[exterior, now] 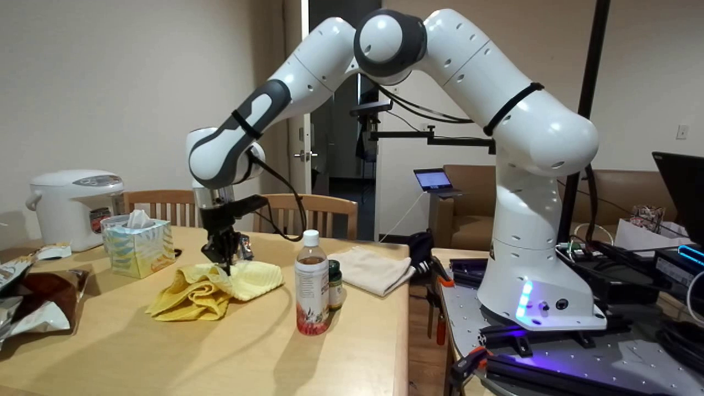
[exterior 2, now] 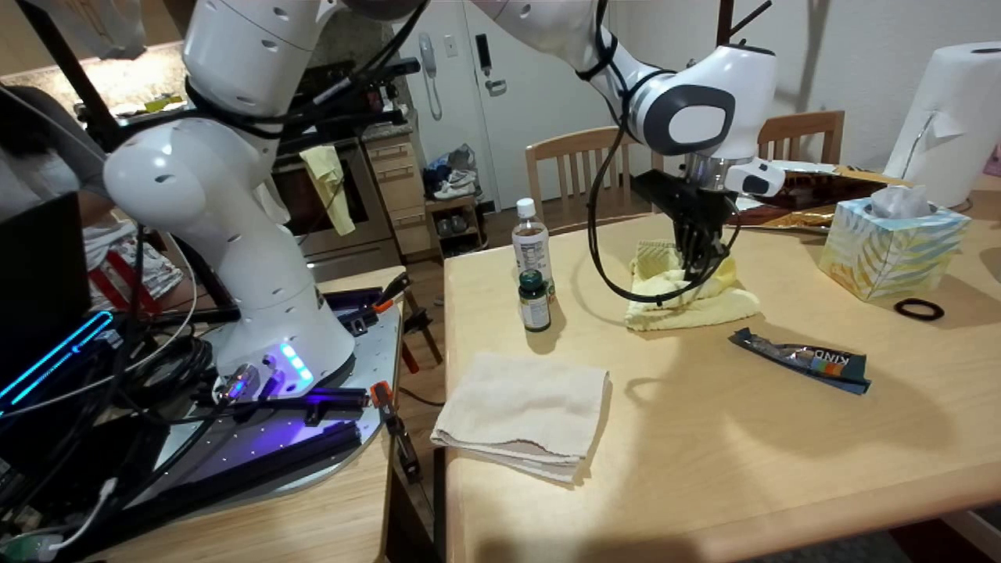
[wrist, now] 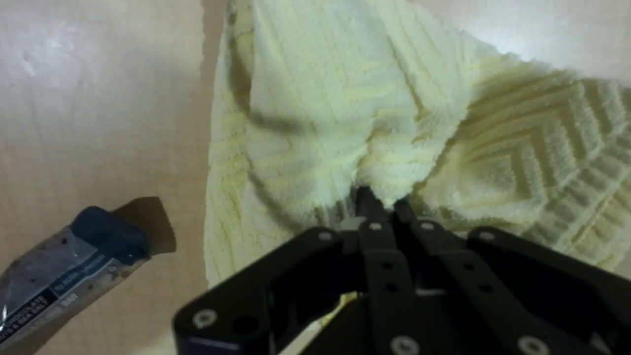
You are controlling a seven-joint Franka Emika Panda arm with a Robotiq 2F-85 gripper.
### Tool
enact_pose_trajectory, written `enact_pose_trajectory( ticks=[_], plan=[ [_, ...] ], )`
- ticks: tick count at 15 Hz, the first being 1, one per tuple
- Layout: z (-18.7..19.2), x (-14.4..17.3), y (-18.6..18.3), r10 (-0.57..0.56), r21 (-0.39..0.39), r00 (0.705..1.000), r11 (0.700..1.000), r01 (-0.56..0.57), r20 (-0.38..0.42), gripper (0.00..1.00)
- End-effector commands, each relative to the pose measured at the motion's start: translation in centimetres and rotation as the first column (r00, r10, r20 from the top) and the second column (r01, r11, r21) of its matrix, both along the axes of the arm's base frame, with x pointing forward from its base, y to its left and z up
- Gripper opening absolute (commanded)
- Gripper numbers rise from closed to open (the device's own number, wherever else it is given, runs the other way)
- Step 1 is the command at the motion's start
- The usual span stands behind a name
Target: Use the cloth and wipe the table
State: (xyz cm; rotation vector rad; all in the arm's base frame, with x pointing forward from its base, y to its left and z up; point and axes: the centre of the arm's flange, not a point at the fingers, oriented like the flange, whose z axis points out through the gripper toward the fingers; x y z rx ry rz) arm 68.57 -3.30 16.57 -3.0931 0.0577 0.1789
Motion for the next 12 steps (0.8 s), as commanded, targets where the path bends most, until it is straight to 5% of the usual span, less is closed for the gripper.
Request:
enact_pose_trajectory(
  ticks=[1, 7, 12],
  plan=[
    [-0.7, -2.2, -2.6, -0.063, 0.02, 0.998, 0.998, 0.063, -0.012, 0.03],
    [-1.0, -4.3, -7.4, -0.178, 0.047, 0.984, 0.983, 0.179, -0.033, 0.03],
    [0.6, -4.2, -11.4, -0.297, 0.114, 0.955, 0.949, 0.292, 0.025, 0.03]
  ],
)
